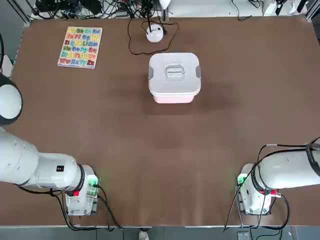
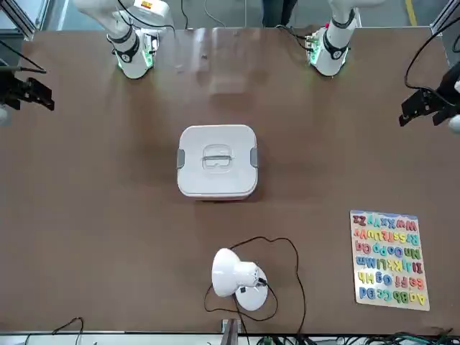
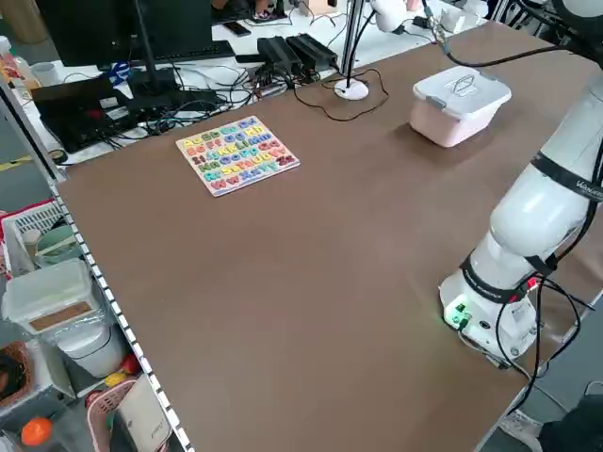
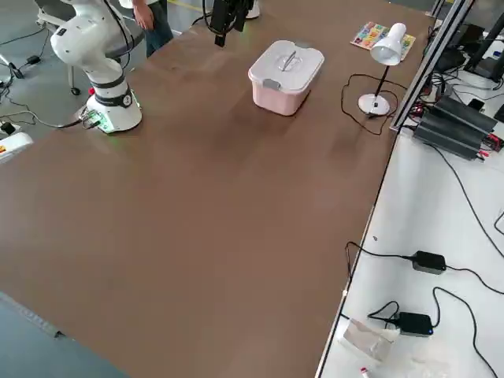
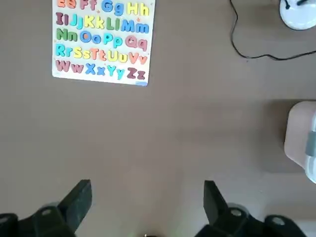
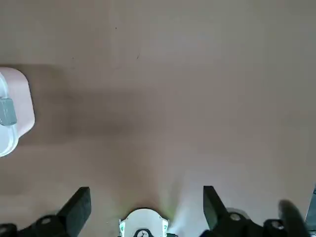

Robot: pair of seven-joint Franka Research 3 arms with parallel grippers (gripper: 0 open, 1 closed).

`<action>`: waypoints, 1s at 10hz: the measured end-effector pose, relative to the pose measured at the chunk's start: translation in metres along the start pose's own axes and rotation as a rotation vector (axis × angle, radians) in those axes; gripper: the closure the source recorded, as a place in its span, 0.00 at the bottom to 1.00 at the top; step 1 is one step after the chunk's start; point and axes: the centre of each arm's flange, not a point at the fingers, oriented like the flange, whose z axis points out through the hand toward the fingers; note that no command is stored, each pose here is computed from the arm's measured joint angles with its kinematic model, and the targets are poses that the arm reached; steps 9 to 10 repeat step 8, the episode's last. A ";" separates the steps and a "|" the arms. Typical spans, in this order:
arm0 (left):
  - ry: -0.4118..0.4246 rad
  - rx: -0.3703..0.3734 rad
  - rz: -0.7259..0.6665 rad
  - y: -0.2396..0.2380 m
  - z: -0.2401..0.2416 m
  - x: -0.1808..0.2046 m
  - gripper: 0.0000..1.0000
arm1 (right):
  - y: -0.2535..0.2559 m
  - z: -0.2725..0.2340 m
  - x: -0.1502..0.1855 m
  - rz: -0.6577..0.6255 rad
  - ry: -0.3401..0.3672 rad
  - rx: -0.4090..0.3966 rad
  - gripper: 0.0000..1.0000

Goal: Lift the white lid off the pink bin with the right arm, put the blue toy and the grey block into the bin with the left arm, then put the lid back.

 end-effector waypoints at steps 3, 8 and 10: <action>-0.005 0.000 0.002 0.001 0.003 0.002 0.00 | 0.000 -0.001 0.000 0.000 0.001 0.000 0.00; 0.005 0.000 -0.003 -0.002 -0.001 0.002 0.00 | 0.002 -0.001 -0.001 0.003 0.004 0.001 0.00; 0.005 0.000 -0.003 -0.002 -0.001 0.002 0.00 | 0.002 -0.001 -0.001 0.003 0.004 0.001 0.00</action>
